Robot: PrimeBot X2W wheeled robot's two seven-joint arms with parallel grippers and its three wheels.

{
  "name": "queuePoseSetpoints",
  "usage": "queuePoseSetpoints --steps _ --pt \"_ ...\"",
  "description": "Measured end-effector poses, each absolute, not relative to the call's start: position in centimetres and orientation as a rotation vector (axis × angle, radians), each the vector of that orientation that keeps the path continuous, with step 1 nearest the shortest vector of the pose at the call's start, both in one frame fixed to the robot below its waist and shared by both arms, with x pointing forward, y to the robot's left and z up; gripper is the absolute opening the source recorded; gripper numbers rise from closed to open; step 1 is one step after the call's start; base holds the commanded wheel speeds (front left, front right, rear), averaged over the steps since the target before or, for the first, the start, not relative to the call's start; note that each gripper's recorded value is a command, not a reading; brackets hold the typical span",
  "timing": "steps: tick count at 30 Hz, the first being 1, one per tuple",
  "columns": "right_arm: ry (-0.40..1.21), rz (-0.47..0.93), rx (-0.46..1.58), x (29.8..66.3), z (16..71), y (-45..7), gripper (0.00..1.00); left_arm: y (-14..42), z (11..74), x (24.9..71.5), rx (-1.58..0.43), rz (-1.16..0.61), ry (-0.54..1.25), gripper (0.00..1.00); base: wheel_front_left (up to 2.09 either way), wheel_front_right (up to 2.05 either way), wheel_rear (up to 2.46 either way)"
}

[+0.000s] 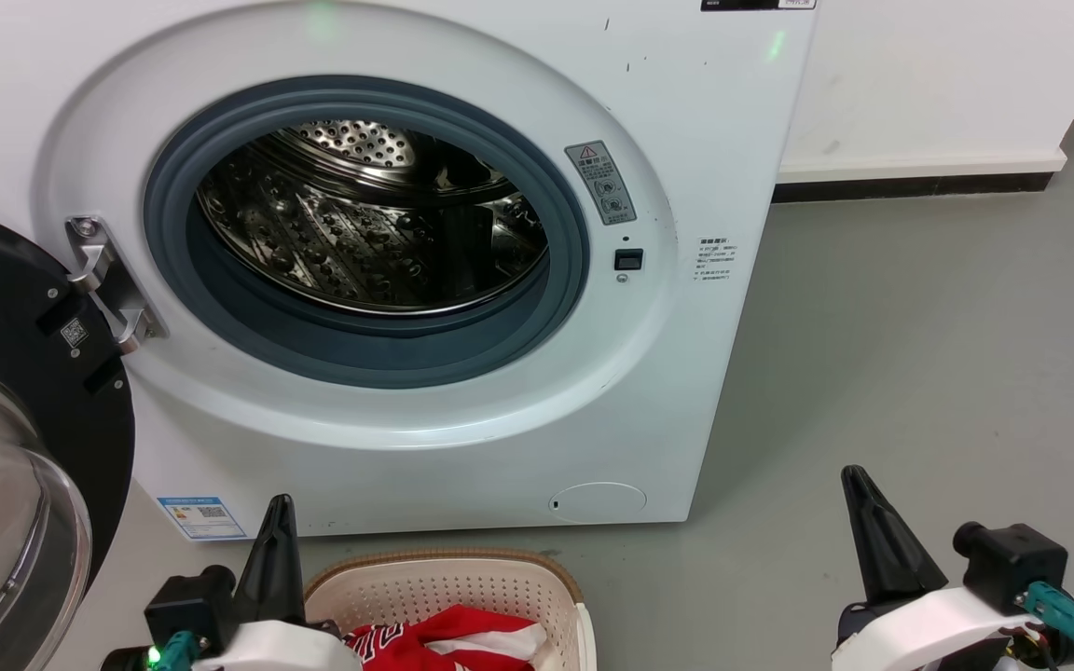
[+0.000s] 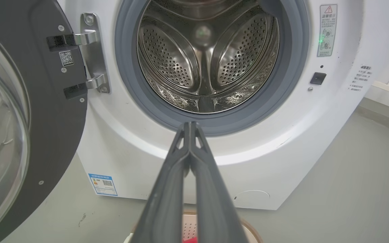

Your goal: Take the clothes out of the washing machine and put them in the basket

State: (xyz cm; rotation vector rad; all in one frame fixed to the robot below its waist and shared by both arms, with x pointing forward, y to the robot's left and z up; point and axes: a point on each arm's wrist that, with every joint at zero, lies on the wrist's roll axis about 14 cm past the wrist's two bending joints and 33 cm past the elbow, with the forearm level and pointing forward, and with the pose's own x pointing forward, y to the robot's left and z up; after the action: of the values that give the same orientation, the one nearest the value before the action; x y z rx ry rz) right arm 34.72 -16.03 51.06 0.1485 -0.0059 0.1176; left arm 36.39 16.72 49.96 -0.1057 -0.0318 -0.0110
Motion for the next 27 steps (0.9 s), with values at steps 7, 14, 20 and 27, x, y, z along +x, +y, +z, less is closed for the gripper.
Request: queuePoseSetpoints --steps 7,14,20,27 --pt "0.012 0.1 0.291 34.9 50.6 -16.5 0.0 17.3 49.5 36.5 -0.248 0.013 -0.002 0.0 0.0 0.0 0.0" --pt "0.016 0.08 0.452 35.3 50.6 -17.0 0.0 17.7 49.2 36.8 -0.414 0.031 0.026 0.0 0.0 0.0 0.0" --pt "0.024 0.066 0.547 35.5 50.4 -17.4 0.0 17.9 49.1 37.1 -0.515 0.04 0.039 0.0 0.0 0.0 0.0" --pt "0.022 0.056 0.656 35.9 50.5 -17.7 0.0 18.3 48.8 37.2 -0.627 0.053 0.057 0.0 0.0 0.0 0.0"
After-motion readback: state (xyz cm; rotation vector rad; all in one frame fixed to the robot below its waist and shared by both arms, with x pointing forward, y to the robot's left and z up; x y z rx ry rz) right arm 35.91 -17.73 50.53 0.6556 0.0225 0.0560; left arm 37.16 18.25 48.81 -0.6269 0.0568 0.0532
